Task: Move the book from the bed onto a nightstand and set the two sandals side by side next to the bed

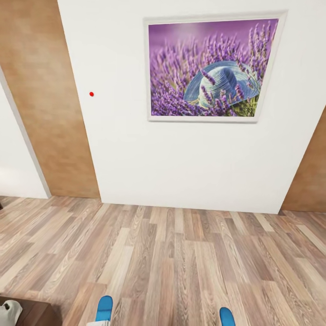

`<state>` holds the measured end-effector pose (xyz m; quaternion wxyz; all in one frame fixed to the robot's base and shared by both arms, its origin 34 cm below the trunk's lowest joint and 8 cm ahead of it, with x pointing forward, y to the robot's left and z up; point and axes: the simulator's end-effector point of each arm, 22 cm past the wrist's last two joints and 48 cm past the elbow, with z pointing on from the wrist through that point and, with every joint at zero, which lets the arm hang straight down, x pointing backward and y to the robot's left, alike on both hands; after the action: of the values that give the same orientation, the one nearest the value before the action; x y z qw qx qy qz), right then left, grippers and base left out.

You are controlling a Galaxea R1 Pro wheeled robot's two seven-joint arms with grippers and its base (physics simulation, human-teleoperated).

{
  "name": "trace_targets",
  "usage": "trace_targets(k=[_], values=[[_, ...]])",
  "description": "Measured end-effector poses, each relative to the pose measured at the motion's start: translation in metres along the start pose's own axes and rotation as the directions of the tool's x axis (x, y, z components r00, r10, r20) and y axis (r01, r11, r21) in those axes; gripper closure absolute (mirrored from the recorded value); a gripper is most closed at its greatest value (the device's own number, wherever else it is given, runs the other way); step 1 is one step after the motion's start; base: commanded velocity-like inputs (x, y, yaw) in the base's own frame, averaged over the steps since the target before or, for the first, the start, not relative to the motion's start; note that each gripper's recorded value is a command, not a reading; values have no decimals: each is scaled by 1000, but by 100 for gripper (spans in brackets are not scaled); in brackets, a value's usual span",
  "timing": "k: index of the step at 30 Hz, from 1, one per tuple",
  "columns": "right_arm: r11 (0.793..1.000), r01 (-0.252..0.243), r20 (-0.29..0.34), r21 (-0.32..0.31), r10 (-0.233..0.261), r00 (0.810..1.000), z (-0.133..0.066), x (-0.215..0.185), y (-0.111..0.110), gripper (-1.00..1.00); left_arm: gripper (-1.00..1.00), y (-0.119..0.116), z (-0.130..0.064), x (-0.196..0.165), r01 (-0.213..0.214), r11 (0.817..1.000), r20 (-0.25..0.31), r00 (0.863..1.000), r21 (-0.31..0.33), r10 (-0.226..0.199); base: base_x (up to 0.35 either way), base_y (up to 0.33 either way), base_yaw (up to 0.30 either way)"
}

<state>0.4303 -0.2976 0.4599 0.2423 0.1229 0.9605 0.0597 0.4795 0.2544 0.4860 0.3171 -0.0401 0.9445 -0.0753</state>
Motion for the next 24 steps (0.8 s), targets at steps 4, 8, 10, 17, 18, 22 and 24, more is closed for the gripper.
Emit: trace_targets(k=[4, 8, 10, 17, 18, 22, 24], values=[[1000, -1, 0, 1, 1, 1000, 0, 0, 0, 100, 100, 0, 0, 0, 0, 1000, 0, 1000, 0, 0, 320, 0, 25], [1000, -1, 0, 1, 1, 1000, 0, 0, 0, 100, 100, 0, 0, 0, 0, 1000, 0, 1000, 0, 0, 320, 0, 200], [1000, 0, 0, 1, 0, 1000, 0, 0, 0, 100, 100, 0, 0, 0, 0, 1000, 0, 1000, 0, 0, 320, 0, 133], [1000, 0, 0, 0, 0, 1000, 0, 0, 0, 100, 100, 0, 0, 0, 0, 1000, 0, 1000, 0, 0, 320, 0, 23], [1000, 0, 1, 0, 0, 1000, 0, 0, 0, 100, 100, 0, 0, 0, 0, 1000, 0, 1000, 0, 0, 320, 0, 3], [1000, 0, 1, 1, 0, 1000, 0, 0, 0, 100, 100, 0, 0, 0, 0, 1000, 0, 1000, 0, 0, 320, 0, 1], [1000, 0, 0, 0, 0, 1000, 0, 0, 0, 100, 100, 0, 0, 0, 0, 1000, 0, 1000, 0, 0, 320, 0, 0]])
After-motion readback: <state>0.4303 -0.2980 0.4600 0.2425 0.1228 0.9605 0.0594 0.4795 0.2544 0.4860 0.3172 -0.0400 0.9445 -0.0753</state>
